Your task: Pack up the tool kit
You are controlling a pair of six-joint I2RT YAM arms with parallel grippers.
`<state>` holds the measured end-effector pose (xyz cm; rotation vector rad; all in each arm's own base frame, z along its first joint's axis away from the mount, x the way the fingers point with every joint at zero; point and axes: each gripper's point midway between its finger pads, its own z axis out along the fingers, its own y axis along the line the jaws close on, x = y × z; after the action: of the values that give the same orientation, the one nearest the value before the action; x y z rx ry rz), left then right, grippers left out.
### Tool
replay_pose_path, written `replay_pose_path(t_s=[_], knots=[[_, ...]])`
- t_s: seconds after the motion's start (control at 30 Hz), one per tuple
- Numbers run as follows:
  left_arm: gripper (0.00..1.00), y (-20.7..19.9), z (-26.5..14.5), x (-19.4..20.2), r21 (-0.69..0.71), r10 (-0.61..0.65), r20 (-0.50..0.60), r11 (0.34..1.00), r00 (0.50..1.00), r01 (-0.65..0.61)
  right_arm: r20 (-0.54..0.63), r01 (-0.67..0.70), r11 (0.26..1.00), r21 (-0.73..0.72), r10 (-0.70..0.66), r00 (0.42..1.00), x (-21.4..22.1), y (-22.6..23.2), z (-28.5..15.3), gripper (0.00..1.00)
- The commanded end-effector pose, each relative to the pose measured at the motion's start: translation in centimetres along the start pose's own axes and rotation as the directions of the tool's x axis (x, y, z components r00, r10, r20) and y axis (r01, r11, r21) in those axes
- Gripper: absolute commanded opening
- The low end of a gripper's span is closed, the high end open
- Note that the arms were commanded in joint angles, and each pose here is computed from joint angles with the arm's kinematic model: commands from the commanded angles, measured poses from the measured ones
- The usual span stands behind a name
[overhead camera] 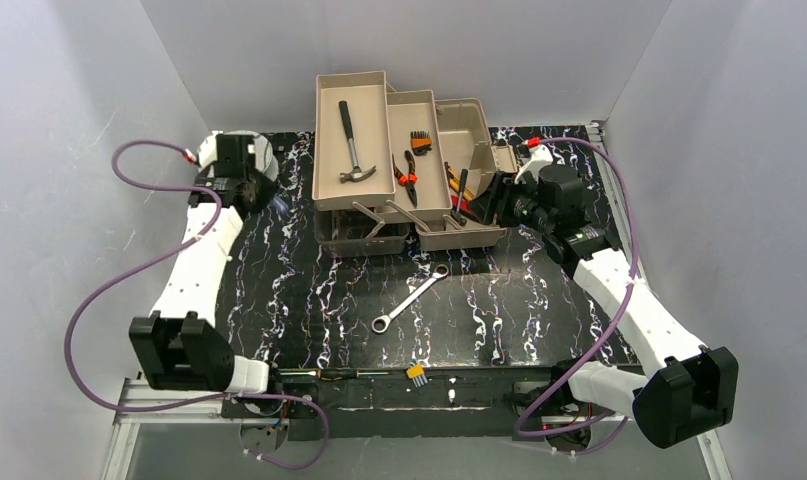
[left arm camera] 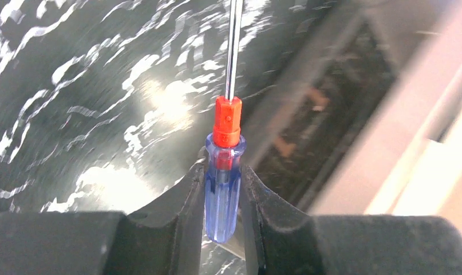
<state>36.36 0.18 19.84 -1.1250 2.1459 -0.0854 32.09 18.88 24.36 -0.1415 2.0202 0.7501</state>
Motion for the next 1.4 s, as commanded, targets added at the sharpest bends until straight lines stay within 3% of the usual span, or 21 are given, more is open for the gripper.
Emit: replay_pose_path(t_s=[0.0,0.1,0.2,0.43,0.77,0.87,1.0,1.07,1.37], knots=[[0.0,-6.2,-6.5,-4.0,0.339,0.193,0.146,0.911,0.97,-0.232,0.057,0.02,0.998,-0.053,-0.017,0.998,-1.4,1.3,-0.3,0.6],[0.0,-10.9,-9.8,-4.3,0.559,0.22,0.168,0.782,0.961,-0.277,0.058,0.02,0.998,-0.058,-0.017,0.998,-1.4,1.4,-0.4,0.6],[0.0,-14.4,-11.7,-4.1,0.674,0.255,0.119,0.689,0.96,-0.267,0.055,0.021,0.998,-0.062,-0.018,0.998,-1.4,1.5,-0.4,0.59],[0.0,-20.1,-12.3,-3.6,0.809,0.336,0.021,0.548,0.942,-0.214,0.054,0.029,0.998,-0.049,-0.026,0.998,-1.3,1.3,-0.5,0.59],[0.0,-22.5,-8.3,-1.8,0.785,0.426,-0.027,0.57,0.904,-0.245,0.057,0.035,0.999,-0.039,-0.033,0.998,-1.6,1.1,-0.3,0.59],[0.0,-22.7,-7.1,-0.8,0.755,0.478,-0.016,0.582,0.878,-0.304,0.056,0.036,0.999,-0.039,-0.033,0.998,-1.6,1.1,-0.2,0.59],[0.0,-22.1,-4.8,0.8,0.639,0.607,0.018,0.605,0.795,-0.476,0.049,0.034,0.999,-0.036,-0.032,0.998,-1.4,0.9,0.1,0.59],[0.02,-21.7,-4.1,0.9,0.595,0.629,0.028,0.614,0.777,-0.519,0.049,0.034,0.999,-0.036,-0.032,0.998,-1.5,0.9,0.1,0.59],[0.01,-20.8,-1.5,0.8,0.502,0.653,0.046,0.639,0.756,-0.583,0.047,0.035,0.999,-0.031,-0.034,0.998,-1.3,0.8,0.2,0.59]])
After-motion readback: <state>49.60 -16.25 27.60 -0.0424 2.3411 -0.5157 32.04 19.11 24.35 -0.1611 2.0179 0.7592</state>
